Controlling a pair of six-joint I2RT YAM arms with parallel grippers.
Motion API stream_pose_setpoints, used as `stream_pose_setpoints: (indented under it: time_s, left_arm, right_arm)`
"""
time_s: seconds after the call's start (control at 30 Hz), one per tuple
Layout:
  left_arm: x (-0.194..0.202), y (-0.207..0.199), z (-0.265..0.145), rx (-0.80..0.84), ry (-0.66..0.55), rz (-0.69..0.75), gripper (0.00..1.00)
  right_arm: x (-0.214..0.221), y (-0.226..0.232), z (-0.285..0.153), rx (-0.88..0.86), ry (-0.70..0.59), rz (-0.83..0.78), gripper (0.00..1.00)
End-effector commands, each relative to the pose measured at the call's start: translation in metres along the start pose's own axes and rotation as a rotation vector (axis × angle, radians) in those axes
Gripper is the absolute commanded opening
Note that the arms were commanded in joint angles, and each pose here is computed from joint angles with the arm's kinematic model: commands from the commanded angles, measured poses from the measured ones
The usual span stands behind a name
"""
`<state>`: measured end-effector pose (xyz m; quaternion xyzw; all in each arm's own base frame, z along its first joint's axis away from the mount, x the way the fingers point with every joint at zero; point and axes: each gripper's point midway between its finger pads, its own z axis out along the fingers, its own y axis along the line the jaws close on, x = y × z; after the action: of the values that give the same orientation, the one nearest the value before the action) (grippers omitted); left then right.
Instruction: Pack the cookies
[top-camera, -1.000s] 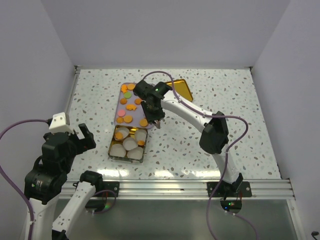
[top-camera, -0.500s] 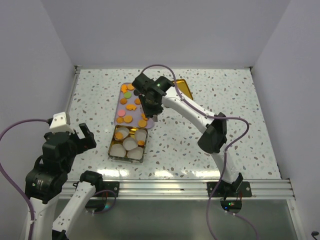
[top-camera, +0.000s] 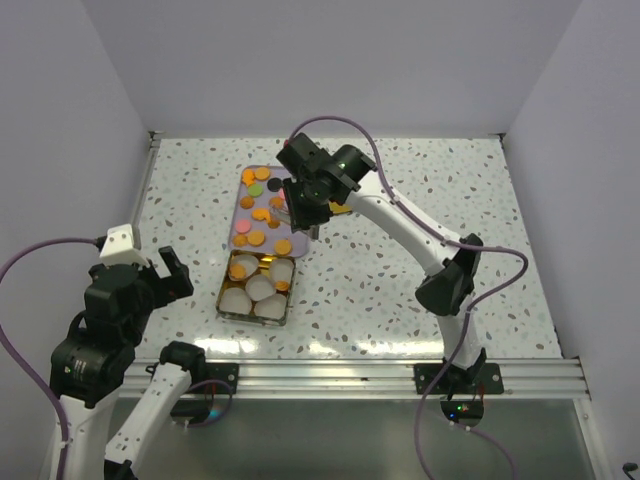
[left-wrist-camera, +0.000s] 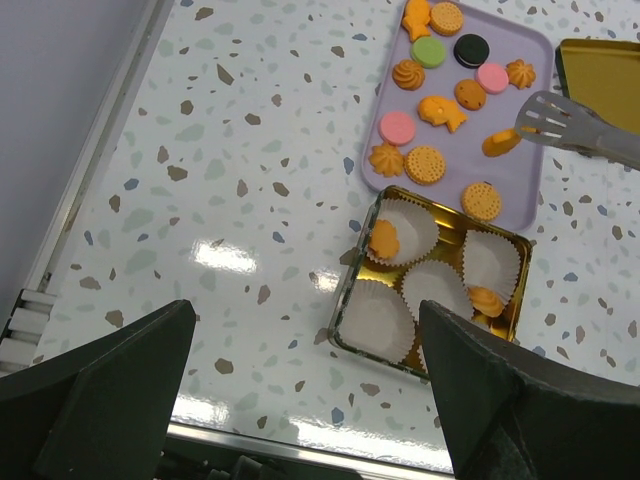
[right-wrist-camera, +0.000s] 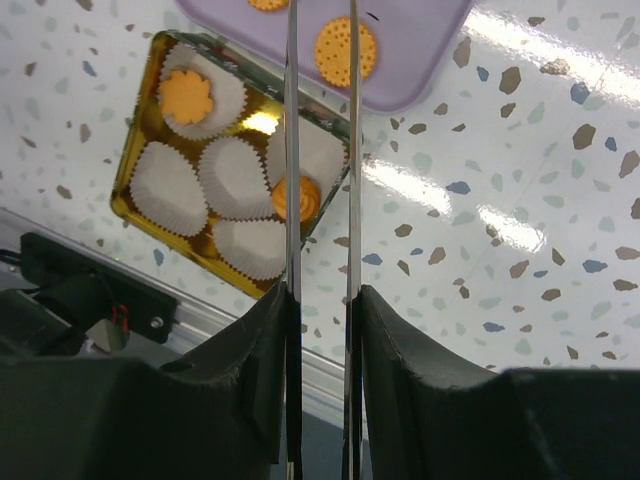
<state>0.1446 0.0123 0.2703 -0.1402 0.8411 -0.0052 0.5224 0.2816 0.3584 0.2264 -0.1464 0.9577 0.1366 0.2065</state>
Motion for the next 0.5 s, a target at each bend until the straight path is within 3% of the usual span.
stream_pose_setpoints:
  time_s: [0.0, 0.47]
  left_arm:
    - [-0.009, -0.006, -0.001, 0.035, -0.044, -0.001, 1.0]
    - [-0.01, -0.006, -0.002, 0.038, -0.052, -0.004, 1.0]
  right_arm:
    - [-0.009, 0.021, -0.043, -0.114, -0.085, 0.024, 0.31]
    - [0.03, 0.07, -0.076, -0.249, -0.06, -0.067, 0.32]
